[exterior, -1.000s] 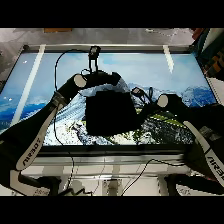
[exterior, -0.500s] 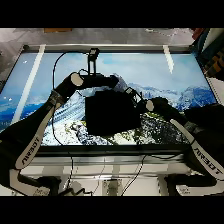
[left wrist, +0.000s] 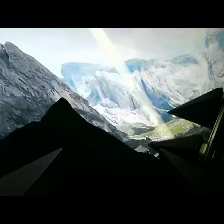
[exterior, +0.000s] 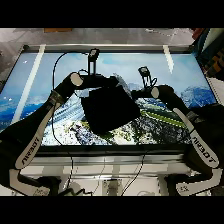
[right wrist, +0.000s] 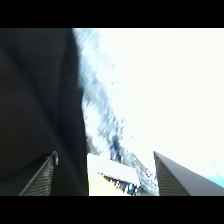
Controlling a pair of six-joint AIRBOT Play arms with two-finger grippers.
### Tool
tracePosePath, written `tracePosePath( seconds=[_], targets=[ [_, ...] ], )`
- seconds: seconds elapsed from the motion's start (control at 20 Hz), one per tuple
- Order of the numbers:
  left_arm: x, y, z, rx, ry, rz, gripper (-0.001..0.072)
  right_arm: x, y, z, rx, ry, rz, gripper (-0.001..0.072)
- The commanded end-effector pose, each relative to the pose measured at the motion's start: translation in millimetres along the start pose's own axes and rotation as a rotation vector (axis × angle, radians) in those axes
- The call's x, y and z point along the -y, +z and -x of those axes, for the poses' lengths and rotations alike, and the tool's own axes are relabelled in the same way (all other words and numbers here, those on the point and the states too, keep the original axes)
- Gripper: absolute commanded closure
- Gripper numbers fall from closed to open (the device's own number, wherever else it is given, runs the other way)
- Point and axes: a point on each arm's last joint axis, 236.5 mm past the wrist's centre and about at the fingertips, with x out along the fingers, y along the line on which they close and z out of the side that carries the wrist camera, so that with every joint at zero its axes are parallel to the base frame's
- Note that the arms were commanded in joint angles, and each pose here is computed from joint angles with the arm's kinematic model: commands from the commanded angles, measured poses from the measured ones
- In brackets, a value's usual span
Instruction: Fold the clothes and pants, and hang the long-sleeved shirts on hangers.
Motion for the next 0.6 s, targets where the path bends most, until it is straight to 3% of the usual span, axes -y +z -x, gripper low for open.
tracePosePath(
  seconds=[0.0,0.25,0.35,0.45,0.5,0.55],
  targets=[
    [-4.8,-7.1,2.5,-0.035,0.006,-0.02,0.0008,0.6,4.1,-1.4,-0.02,0.045,-0.048,0.0096],
    [-29.0,-21.5,16.0,-0.112,0.005,0.02,0.0013,34.7,-10.3,-11.4,-0.204,0.103,-0.16,0.0211],
    [-36.2,-27.6,21.4,-0.143,0.002,0.04,0.0013,39.3,-8.5,3.7,-0.268,0.258,-0.218,0.0297],
    [-39.4,-31.6,25.3,-0.163,-0.007,0.058,0.0013,15.3,-22.7,41.9,-0.39,0.566,-0.282,0.0411],
    [-40.0,-32.0,26.0,-0.165,-0.009,0.061,0.0013,4.5,-31.5,63.0,-0.443,0.696,-0.297,0.041],
    [-40.0,-32.1,26.0,-0.166,-0.009,0.061,0.0013,3.3,-39.8,70.9,-0.48,0.725,-0.296,0.0379]
  ],
)
